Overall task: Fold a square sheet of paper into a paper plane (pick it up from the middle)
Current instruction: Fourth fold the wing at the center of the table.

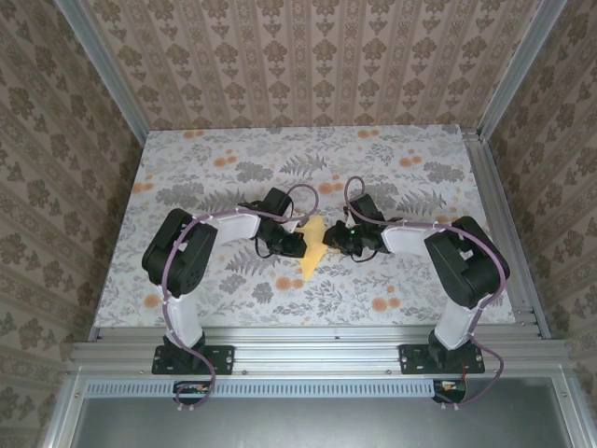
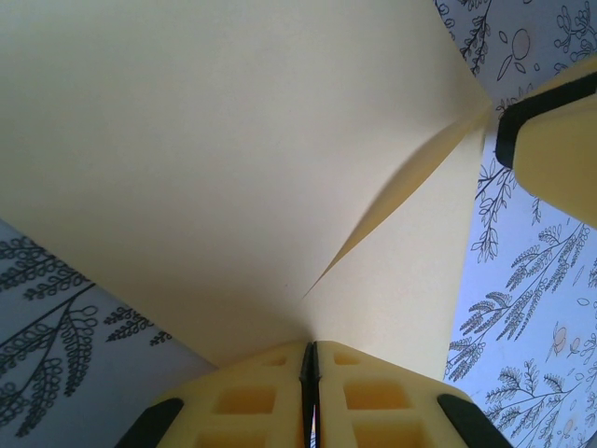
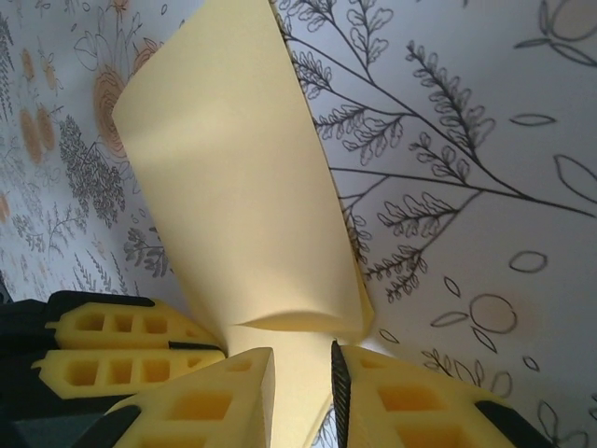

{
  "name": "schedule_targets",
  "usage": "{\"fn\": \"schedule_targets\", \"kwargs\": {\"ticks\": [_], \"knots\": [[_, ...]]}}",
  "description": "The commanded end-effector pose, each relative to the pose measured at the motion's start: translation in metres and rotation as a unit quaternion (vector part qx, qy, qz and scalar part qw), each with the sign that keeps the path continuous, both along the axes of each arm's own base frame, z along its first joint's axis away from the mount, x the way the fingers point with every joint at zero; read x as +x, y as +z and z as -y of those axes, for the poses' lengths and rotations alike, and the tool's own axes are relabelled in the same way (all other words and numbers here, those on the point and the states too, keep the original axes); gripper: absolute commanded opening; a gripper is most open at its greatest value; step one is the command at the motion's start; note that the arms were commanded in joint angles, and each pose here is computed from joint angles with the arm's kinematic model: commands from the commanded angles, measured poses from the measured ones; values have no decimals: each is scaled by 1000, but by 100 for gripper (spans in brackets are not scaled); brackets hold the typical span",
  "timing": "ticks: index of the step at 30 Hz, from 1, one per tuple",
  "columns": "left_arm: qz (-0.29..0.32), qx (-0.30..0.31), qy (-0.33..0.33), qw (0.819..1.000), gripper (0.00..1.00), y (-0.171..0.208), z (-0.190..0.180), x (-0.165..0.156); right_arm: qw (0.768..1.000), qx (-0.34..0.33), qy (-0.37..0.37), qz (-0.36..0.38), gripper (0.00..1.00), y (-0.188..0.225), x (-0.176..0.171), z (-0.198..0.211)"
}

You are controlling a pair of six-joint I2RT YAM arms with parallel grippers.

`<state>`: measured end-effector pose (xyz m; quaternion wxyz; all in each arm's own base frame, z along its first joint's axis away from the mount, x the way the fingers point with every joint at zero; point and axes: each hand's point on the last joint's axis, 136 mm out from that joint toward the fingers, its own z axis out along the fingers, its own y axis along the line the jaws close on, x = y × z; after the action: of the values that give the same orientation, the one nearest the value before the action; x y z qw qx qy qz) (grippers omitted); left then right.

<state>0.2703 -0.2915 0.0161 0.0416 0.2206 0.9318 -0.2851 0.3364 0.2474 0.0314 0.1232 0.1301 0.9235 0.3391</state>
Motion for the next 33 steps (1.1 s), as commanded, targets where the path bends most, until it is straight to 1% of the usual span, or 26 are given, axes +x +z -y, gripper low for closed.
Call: {"fn": "schedule_targets", "kwargs": {"ticks": [1, 6, 10, 16, 29, 33], "knots": [[-39, 100, 1, 994, 11, -40, -38, -23, 1000, -5, 14, -7, 26, -2, 1, -2], [-39, 101, 0, 994, 11, -40, -39, -24, 1000, -24, 9, -3, 27, 3, -3, 4], [-40, 100, -1, 994, 11, -41, -38, -24, 999, -43, 13, -7, 30, -1, -6, 8], [-40, 101, -2, 994, 11, -40, -39, -25, 1000, -22, 20, -4, 30, -2, -1, -2], [-40, 101, -1, 994, 11, -40, -40, -26, 1000, -9, 29, -4, 29, -1, 1, -10], [-40, 101, -2, 994, 11, -40, -40, -26, 999, 14, 29, 1, 29, 6, 2, -16]]}}
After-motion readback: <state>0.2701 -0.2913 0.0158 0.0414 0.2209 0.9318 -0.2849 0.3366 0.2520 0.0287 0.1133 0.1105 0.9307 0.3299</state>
